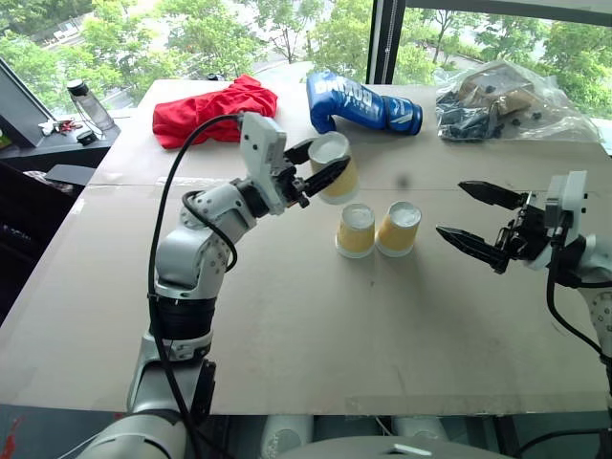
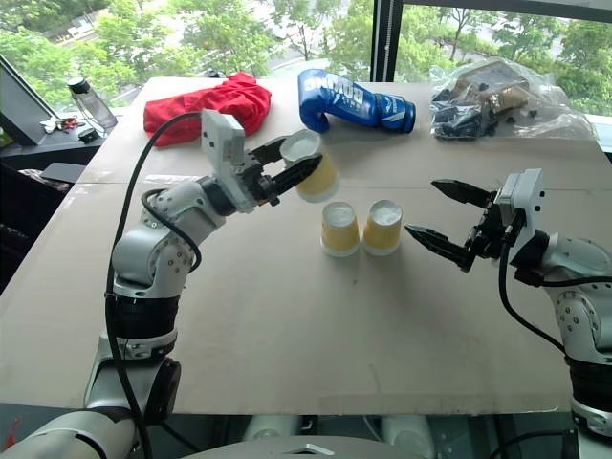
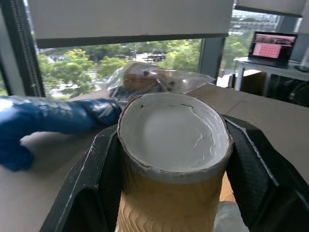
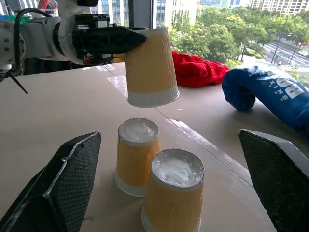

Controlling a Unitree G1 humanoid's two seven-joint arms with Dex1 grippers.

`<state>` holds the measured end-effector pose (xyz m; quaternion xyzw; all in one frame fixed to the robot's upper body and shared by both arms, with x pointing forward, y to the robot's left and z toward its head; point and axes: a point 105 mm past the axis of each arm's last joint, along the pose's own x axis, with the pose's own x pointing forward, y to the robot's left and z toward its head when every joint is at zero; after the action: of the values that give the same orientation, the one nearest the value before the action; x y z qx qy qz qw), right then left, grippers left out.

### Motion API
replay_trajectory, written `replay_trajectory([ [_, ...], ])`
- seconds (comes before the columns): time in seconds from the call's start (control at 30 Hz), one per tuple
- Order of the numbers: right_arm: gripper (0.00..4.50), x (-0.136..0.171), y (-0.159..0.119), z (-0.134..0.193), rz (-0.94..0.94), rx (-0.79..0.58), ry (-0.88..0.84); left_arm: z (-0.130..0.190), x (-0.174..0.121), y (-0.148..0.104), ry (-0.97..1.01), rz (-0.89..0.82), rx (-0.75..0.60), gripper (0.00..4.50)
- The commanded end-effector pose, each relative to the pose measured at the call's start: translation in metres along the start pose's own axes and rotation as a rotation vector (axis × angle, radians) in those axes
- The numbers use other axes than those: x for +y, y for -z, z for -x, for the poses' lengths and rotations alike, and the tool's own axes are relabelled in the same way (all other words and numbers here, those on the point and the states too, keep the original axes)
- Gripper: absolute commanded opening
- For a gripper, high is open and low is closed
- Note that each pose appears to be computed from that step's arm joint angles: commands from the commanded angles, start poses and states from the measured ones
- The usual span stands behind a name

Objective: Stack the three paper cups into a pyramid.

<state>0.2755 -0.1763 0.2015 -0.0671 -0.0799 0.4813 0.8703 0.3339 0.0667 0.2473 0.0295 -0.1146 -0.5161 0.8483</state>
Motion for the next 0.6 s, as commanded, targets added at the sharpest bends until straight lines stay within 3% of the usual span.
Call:
replay_trajectory([
  [0.03,4.50,0.000,-0.011,0.008,0.040,-0.016,0.010,-0.010,-0.013,-0.015,0.107,-0.005,-0.028,2.43],
  [0.2,4.50,0.002,-0.009,0.012,0.033,-0.011,0.028,-0.018,-0.018,-0.013,0.171,-0.023,-0.004,2.43],
  [0.6,4.50,0.006,-0.007,0.016,0.029,-0.008,0.063,-0.029,-0.019,0.026,0.210,-0.021,0.078,2.43],
])
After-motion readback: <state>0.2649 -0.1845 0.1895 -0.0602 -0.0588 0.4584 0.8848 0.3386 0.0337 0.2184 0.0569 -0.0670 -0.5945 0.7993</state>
